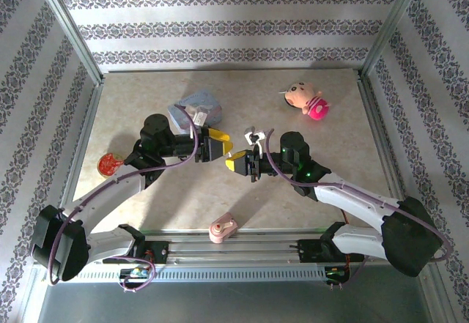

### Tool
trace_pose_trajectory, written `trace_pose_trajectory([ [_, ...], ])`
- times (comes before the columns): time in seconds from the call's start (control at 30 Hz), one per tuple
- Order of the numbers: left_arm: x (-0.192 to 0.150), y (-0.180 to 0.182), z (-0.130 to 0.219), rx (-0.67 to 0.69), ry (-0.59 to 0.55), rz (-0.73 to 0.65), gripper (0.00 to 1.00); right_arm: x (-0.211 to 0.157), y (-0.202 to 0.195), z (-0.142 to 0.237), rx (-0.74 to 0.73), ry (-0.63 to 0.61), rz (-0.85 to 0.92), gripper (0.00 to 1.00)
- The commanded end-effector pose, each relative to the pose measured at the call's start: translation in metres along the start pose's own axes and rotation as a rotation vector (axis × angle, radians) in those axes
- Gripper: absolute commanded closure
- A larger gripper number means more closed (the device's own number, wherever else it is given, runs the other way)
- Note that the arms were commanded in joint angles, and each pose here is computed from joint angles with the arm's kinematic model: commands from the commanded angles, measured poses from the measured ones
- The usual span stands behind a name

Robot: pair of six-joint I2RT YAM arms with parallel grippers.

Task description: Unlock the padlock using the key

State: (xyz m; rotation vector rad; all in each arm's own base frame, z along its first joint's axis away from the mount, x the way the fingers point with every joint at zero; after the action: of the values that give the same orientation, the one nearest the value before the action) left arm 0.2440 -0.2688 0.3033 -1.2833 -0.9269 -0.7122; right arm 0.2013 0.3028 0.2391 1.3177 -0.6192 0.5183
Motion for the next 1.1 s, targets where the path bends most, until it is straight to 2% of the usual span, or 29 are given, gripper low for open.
trace_pose_trajectory([
  [0.0,-0.004,-0.001,0.003,-0.032,-0.003,-0.046,0.43,0.019,0.021,0.002,0.067,-0.034,0.050,1.00],
  [0.33,-0.024,0.013,0.000,-0.011,0.048,-0.004,0.54,0.021,0.022,0.001,0.069,-0.035,0.048,1.00],
  [0.93,-0.038,0.014,0.000,-0.028,0.087,0.015,0.91,0.025,0.020,0.001,0.055,-0.051,0.052,1.00],
  [1.03,-0.038,0.013,0.000,-0.034,0.090,0.011,1.00,0.027,0.020,0.000,0.053,-0.057,0.054,1.00],
  [1.07,-0.038,0.012,0.000,-0.036,0.089,0.008,1.00,0.027,0.019,0.000,0.050,-0.059,0.051,1.00],
])
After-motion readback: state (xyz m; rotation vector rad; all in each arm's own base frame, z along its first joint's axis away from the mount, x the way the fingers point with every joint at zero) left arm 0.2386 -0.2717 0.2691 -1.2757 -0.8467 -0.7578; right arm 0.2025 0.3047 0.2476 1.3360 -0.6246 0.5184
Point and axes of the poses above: each hand's point on the last joint's axis, 136 mm out from that joint toward the fingers, its own z axis back along the fingers, its own y axis along the line the jaws close on, x = y × z, the point moved 1 cm from there along z, back along the fingers, and after that the axes turned 10 degrees about -z, right-handed, at the moved point
